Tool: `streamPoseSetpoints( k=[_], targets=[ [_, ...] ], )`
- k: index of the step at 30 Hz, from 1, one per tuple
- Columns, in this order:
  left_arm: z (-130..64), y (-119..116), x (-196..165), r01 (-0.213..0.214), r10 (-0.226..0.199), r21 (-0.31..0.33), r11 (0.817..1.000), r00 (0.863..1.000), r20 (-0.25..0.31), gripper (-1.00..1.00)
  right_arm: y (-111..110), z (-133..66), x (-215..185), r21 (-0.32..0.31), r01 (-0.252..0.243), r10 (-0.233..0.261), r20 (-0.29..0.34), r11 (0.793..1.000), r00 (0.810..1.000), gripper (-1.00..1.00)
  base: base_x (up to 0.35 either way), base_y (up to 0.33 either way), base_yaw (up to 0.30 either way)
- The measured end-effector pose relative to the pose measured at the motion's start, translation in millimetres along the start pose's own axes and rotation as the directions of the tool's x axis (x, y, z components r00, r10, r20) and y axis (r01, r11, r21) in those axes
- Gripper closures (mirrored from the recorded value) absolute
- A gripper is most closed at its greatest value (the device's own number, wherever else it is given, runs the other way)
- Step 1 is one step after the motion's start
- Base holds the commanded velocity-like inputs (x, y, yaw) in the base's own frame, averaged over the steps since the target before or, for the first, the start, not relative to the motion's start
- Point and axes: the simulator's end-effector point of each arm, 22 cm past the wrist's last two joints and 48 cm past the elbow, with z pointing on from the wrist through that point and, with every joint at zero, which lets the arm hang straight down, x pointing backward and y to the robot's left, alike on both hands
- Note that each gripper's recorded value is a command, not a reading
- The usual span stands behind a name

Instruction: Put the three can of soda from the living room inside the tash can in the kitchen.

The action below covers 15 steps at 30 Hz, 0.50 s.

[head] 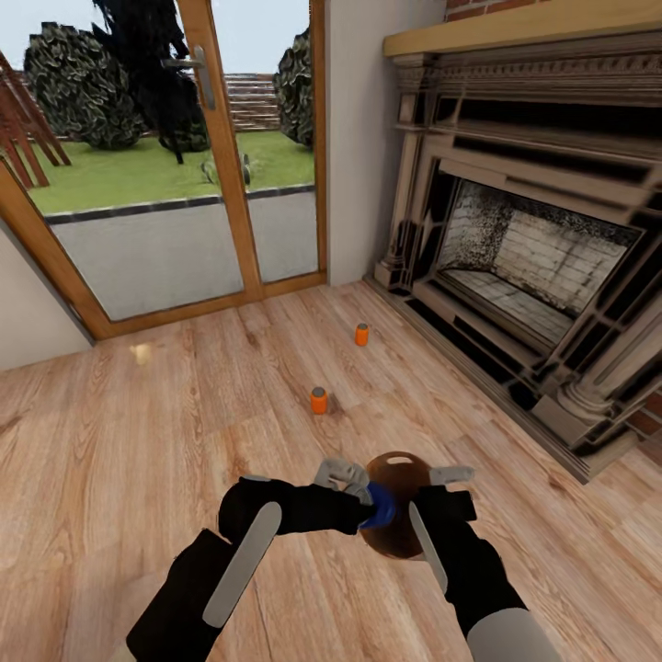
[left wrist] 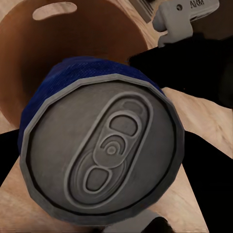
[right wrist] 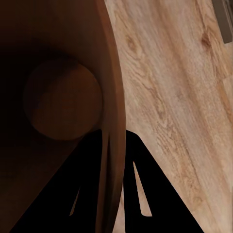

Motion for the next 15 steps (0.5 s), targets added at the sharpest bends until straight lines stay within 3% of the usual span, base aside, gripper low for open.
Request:
streamPoseSetpoints(
  k=[4,15],
  targets=[
    [8.0,-1,9,0.006,-0.006,0.001,1.000,1.000,-0.028,1.00,6,-2.5,-2,-0.010,0.010,-0.010,0.009,1.000,1.000,1.00,0.000,0.000,0.000],
    [15.5,2,9,0.014,-0.014,-0.006,1.000,1.000,-0.011,1.00,17,-7.8,-4,-0.028,0.023,-0.023,0.014,0.999,1.000,1.00,0.000,0.000,0.000]
  ],
)
